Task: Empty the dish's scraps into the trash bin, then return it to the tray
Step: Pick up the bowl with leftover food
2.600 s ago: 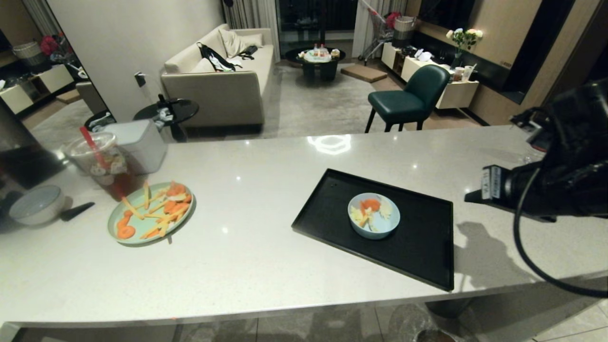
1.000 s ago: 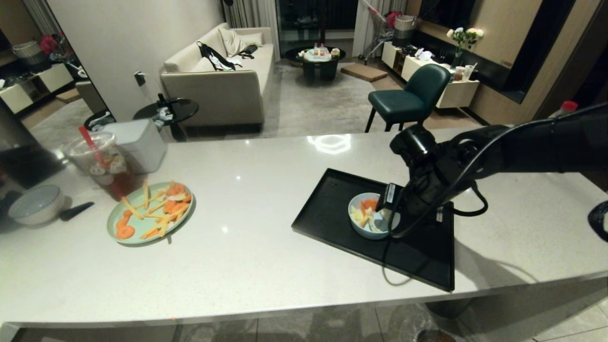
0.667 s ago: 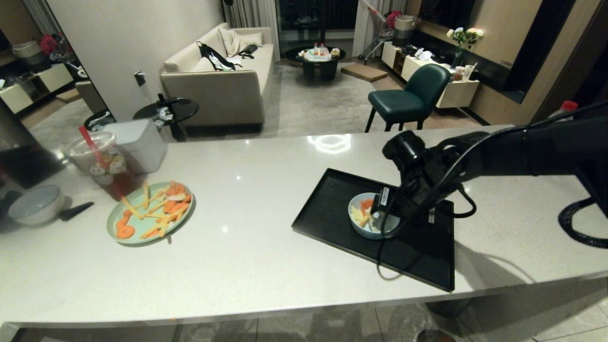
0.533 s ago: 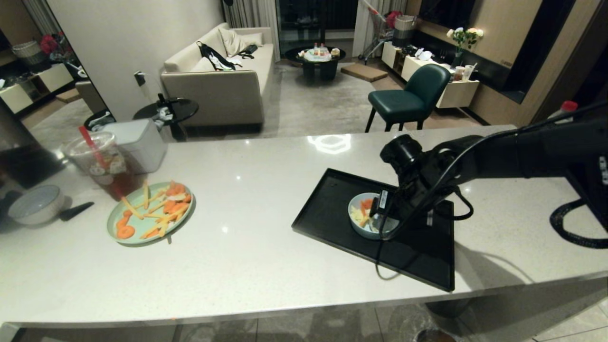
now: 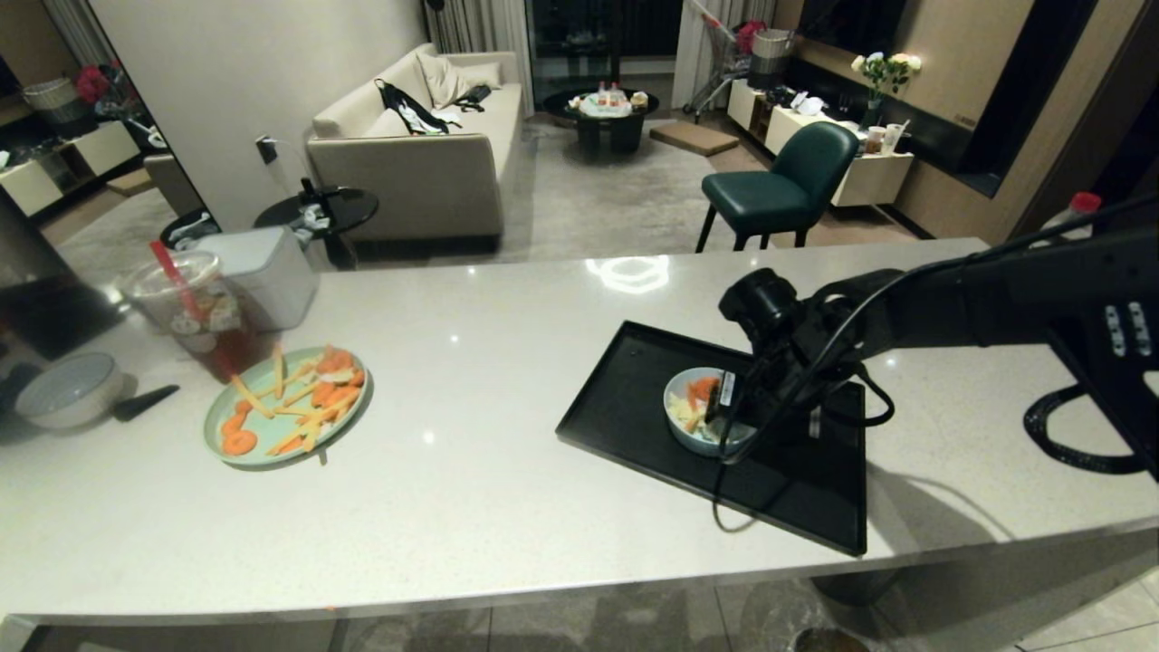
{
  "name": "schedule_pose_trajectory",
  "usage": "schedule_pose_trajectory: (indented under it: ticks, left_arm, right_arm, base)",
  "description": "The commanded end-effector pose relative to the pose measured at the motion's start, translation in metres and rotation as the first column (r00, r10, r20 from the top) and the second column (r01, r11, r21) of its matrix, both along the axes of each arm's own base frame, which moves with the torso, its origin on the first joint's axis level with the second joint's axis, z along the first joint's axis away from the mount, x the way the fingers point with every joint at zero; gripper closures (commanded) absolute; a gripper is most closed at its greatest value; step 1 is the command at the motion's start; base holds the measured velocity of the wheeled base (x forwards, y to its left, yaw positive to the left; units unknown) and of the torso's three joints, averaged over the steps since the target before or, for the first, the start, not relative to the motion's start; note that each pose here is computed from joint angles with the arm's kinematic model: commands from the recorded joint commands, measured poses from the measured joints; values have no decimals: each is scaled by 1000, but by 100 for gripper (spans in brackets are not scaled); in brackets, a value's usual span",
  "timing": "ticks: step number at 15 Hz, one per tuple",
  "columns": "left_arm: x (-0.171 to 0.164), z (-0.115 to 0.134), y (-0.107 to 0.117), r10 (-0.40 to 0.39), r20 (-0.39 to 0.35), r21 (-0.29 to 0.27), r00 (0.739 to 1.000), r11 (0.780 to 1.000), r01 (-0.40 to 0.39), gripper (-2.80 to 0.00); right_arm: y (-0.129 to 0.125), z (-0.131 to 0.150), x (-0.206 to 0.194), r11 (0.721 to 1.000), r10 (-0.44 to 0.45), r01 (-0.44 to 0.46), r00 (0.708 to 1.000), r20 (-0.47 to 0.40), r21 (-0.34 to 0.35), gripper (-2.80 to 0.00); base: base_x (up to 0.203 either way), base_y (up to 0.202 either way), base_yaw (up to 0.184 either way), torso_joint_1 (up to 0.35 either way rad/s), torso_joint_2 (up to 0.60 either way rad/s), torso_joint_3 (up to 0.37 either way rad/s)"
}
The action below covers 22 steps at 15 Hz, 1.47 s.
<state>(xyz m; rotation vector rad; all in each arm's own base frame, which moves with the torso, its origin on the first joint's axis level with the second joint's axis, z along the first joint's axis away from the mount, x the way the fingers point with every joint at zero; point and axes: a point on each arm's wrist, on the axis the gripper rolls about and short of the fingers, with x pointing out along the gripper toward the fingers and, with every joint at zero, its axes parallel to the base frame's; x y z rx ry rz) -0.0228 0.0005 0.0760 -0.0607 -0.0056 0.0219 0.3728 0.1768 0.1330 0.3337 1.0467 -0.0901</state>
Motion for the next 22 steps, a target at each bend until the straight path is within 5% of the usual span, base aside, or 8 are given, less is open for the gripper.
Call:
schedule_pose_trajectory:
  ticks: [1, 16, 22]
  left_arm:
    - [0, 0, 0, -1, 0, -1, 1000, 1000, 1, 0]
    - [0, 0, 0, 1, 0, -1, 1000, 1000, -1, 0]
    - [0, 0, 0, 0, 0, -1, 1000, 1000, 0, 0]
  right_arm:
    - [0, 0, 0, 1000, -8, 8, 1000, 2, -5, 0]
    - [-3, 4, -5, 1000, -16, 16, 1000, -10, -25, 0]
    - [-11, 36, -22, 1000, -15, 15, 1000, 17, -11, 0]
  base:
    - [0, 0, 0, 0, 0, 0]
    - [0, 0, 0, 0, 0, 0]
    - [0, 0, 0, 0, 0, 0]
